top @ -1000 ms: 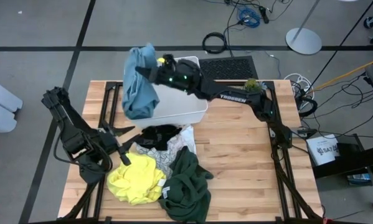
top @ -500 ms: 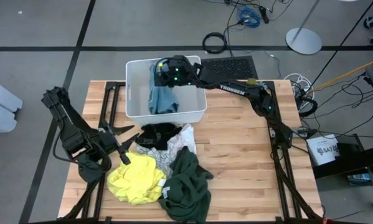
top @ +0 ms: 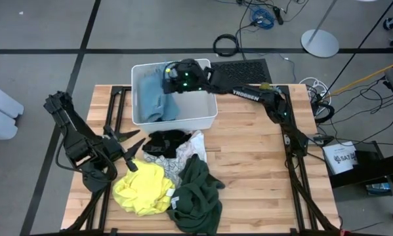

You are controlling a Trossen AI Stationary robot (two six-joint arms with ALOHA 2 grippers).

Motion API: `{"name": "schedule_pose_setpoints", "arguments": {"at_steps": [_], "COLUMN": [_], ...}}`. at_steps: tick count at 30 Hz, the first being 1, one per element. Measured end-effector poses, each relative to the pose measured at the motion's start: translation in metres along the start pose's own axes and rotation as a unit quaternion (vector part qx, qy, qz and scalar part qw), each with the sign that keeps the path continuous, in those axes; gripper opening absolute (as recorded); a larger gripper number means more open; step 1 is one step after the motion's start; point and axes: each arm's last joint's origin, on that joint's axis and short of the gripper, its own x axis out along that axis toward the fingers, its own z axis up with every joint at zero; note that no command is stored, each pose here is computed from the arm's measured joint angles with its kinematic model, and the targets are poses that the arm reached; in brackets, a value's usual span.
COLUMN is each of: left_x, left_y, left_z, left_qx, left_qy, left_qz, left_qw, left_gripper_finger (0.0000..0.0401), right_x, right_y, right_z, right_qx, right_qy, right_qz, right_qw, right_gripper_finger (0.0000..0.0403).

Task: Fold laundry
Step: Put the folded denim pants into the white laundry bin

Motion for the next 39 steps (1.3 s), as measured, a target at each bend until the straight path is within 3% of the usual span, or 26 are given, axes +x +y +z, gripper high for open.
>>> {"name": "schedule_pose_setpoints", "arguments": {"at_steps": [4,7,15,22,26,32,39], "left_x": [0.0,0.0,0.0,0.0,0.0,0.0,0.0], "left_y": [0.0,0.0,0.003,0.003,0.003,0.003,0.003], "left_z": [0.0,0.0,0.002,0.002,0.002,0.002,0.002], "left_qx": [-0.001,-0.001,-0.008,-0.009,-0.009,-0.009,-0.01], "left_qy": [-0.001,-0.001,-0.001,-0.001,-0.001,-0.001,-0.001], "left_qz": [0.002,0.002,0.001,0.001,0.001,0.001,0.001], "left_qw": [1.0,1.0,1.0,1.0,1.0,1.0,1.0], "left_gripper_finger": [0.0173,0.0173,0.0173,0.0173,0.0173,0.0173,0.0173], "right_x": [-0.011,-0.018,-0.02,-0.022,-0.029,-0.049,-0.065], "right_y": [-0.049,-0.065,-0.06,-0.058,-0.056,-0.051,-0.039], "right_z": [0.0,0.004,0.005,0.006,0.01,0.023,0.025], "right_qx": [-0.029,-0.059,-0.127,-0.169,-0.183,-0.237,-0.291], "right_qy": [0.118,0.154,0.155,0.172,0.163,0.14,0.127], "right_qz": [-0.154,-0.193,-0.172,-0.145,-0.151,-0.206,-0.203], "right_qw": [0.981,0.967,0.964,0.96,0.958,0.939,0.926], "right_gripper_finger": [0.002,0.005,0.0161,0.0222,0.0229,0.022,0.0199]}}
